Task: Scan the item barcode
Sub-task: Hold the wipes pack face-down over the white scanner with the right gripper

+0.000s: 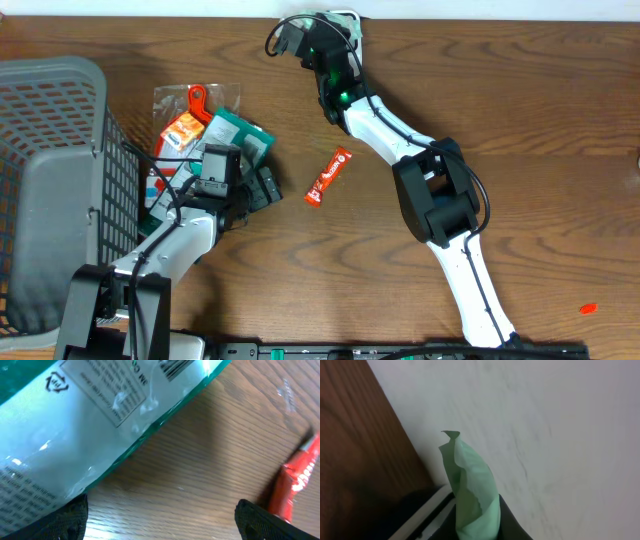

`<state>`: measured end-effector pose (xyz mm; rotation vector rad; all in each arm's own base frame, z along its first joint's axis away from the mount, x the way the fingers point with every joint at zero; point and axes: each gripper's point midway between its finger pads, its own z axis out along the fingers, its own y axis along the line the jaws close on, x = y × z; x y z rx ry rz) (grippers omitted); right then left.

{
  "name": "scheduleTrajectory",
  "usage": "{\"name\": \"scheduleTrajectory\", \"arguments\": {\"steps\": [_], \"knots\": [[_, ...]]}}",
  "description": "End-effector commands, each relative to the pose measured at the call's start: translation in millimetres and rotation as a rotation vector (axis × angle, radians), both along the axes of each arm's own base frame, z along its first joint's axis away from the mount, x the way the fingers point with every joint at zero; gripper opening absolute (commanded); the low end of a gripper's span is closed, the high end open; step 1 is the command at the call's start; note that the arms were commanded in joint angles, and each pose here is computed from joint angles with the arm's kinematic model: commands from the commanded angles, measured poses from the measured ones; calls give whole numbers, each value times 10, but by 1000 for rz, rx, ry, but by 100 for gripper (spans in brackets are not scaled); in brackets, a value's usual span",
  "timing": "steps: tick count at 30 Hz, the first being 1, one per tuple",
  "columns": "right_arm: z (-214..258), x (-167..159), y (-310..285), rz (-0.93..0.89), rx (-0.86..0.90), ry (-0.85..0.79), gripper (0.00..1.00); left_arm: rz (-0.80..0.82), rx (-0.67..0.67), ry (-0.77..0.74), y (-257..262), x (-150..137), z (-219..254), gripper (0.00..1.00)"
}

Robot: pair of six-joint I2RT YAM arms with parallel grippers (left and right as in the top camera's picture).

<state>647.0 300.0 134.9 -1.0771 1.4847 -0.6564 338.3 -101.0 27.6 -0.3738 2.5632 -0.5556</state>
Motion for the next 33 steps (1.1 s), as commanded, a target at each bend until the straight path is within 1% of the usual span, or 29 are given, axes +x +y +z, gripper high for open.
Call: {"name": "scheduleTrajectory", "arguments": {"steps": [1,5,11,21,27,33], "knots": [[-188,63,-45,28,-55,7,1,39,92,20,185,-54,-132,95],[-216,116,-102,34,-98,-21,1,42,96,19,193,-53,-134,95],[-305,123,-42,72,-87,-30,1,43,99,19,199,-51,-134,95],[-293,111,26,73,-70,-58,1,43,100,26,199,-54,-167,95],[-394,52,105,84,-72,-17,1,42,103,44,203,-79,-225,95],[-390,18,174,83,-24,-9,1,42,103,44,203,-79,-225,95]]}}
